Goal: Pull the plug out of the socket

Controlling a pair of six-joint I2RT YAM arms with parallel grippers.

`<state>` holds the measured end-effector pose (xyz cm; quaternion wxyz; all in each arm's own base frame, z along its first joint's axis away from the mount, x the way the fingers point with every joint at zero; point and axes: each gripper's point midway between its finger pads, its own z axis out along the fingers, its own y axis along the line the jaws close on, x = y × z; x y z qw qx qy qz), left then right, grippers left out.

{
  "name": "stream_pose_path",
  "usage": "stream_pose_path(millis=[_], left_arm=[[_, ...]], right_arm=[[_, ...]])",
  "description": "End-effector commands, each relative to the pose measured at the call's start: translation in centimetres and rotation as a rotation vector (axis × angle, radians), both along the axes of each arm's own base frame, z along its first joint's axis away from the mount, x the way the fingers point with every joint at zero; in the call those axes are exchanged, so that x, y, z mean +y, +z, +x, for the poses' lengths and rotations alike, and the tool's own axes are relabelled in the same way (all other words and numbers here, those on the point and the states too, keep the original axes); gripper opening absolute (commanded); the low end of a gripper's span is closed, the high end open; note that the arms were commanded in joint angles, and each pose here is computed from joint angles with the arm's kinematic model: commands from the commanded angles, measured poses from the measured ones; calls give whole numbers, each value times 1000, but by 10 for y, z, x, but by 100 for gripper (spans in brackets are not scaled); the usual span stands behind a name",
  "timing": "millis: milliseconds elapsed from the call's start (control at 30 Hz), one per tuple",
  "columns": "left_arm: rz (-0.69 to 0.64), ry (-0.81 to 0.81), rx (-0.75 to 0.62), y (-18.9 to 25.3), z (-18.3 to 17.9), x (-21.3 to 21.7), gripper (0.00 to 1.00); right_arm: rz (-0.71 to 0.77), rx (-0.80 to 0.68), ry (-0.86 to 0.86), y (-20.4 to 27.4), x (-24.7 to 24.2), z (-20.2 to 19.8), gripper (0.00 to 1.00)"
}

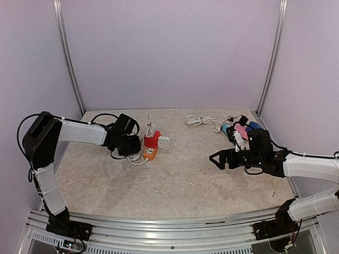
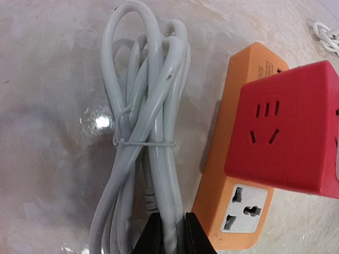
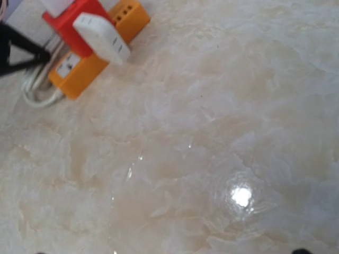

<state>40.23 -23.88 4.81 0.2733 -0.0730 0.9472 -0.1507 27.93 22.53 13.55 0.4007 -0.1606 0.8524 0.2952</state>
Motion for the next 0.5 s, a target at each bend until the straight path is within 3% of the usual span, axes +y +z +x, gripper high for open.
stream_pose_path(millis=[0, 467], left_arm=[[4, -64, 180, -36, -70, -11, 13], [-52, -285, 250, -29, -166, -69, 14]], right_arm=[[29, -17, 20, 6, 4, -5, 100], [65, -41, 49, 16, 6, -15, 99]])
